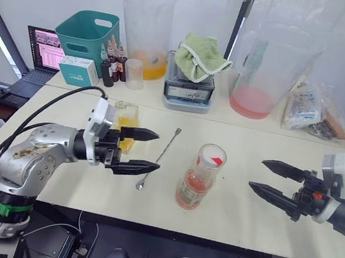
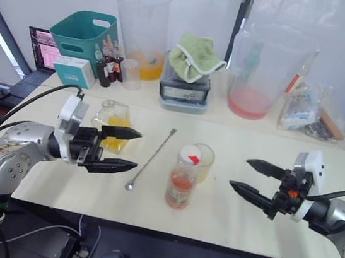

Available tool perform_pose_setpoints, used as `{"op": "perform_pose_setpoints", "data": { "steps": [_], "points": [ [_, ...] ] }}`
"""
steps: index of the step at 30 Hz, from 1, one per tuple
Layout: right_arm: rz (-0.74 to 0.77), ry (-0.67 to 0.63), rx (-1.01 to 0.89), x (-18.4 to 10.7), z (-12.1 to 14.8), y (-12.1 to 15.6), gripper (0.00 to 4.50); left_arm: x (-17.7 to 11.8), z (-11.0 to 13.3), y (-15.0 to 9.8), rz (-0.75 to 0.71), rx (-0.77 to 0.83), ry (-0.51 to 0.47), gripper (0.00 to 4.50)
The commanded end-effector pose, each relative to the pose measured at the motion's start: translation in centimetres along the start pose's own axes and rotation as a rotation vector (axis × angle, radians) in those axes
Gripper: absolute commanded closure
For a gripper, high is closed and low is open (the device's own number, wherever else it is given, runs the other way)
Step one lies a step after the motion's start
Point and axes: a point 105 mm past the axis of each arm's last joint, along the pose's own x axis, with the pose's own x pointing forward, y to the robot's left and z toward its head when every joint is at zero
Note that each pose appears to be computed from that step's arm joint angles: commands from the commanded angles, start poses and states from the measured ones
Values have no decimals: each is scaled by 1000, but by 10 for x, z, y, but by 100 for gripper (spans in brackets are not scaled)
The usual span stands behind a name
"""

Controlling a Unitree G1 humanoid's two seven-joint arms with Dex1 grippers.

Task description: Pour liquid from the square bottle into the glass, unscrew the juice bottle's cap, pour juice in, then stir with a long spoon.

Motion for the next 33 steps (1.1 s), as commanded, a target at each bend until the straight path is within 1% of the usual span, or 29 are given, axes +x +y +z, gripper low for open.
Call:
{"op": "perform_pose_setpoints", "data": {
  "steps": [1,4,11,14,20,27,32,33],
  "points": [
    [35,-6,-30,0,10,2,3,21,5,-2,-58,-6,-4,0],
    [57,10,-31,2,12,3,3,48,2,-4,-125,-16,17,0],
    [61,20,-41,6,15,4,3,76,-5,-4,-183,15,36,0],
    [56,21,-43,7,15,5,3,87,-6,-2,-193,24,29,0],
    [34,20,-49,7,17,7,3,96,-5,-4,-227,15,4,0],
    [21,7,-64,8,22,11,3,101,-14,-6,-241,12,27,0],
    [20,-5,-66,10,26,13,3,102,-14,-5,-235,6,16,0],
    [19,-7,-66,10,26,14,1,102,-13,-5,-234,7,14,27]
  ]
}}
